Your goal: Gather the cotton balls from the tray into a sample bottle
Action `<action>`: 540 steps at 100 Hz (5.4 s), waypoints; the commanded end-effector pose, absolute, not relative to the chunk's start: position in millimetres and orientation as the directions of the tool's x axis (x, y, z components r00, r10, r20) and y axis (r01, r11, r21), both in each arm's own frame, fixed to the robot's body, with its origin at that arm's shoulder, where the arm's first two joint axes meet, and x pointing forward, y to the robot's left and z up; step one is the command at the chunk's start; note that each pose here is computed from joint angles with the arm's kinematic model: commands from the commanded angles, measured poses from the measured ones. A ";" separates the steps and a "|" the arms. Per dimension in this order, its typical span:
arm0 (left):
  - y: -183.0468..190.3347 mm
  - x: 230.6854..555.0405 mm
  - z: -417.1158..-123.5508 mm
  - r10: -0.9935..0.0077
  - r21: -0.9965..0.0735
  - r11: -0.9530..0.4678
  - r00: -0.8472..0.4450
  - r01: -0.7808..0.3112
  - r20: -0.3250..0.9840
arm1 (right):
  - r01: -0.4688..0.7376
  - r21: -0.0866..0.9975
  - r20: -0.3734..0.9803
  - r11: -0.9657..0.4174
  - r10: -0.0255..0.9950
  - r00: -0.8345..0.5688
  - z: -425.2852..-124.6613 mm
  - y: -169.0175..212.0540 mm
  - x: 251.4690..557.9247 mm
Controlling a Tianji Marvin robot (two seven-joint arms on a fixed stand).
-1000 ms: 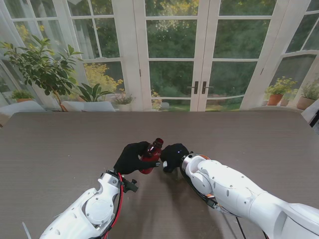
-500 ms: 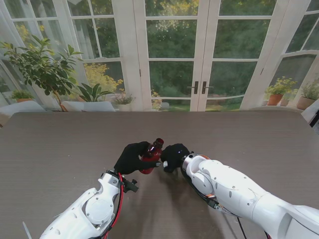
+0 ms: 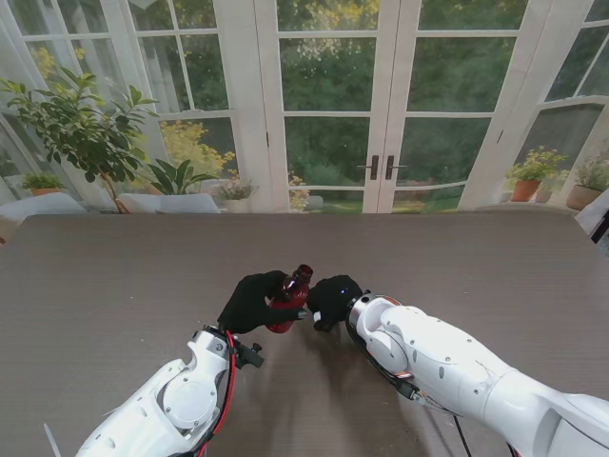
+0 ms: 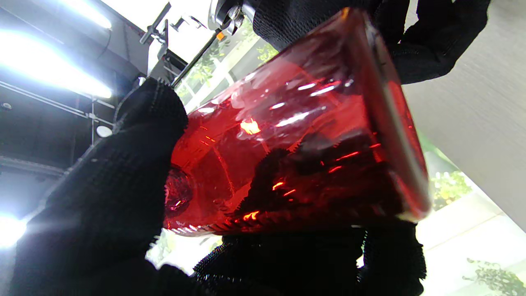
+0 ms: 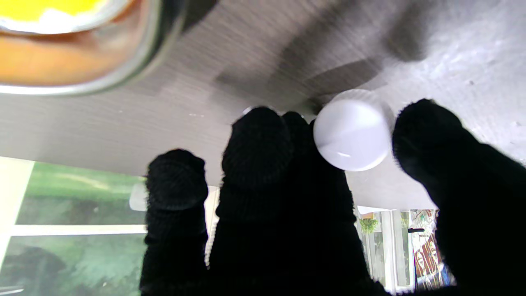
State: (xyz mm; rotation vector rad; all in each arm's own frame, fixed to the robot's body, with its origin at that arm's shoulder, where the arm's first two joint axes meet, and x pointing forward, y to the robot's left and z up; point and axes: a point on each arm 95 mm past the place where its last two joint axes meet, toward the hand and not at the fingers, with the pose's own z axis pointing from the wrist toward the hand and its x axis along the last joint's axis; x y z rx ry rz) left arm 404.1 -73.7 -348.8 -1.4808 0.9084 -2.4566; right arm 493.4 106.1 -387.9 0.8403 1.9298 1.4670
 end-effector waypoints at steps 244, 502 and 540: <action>-79.0 400.4 -354.3 -0.395 -0.556 -0.798 -0.494 -0.232 0.774 | 0.118 0.988 -0.046 0.102 0.915 -0.402 -358.5 -12.4 463.5; -82.8 398.9 -358.5 -0.378 -0.543 -0.798 -0.486 -0.261 0.788 | 0.113 0.987 -0.054 0.115 0.896 -0.440 -405.5 -16.7 471.4; -82.7 398.9 -358.9 -0.377 -0.542 -0.799 -0.486 -0.261 0.789 | 0.144 0.981 -0.053 0.130 0.894 -0.446 -402.8 -18.3 469.5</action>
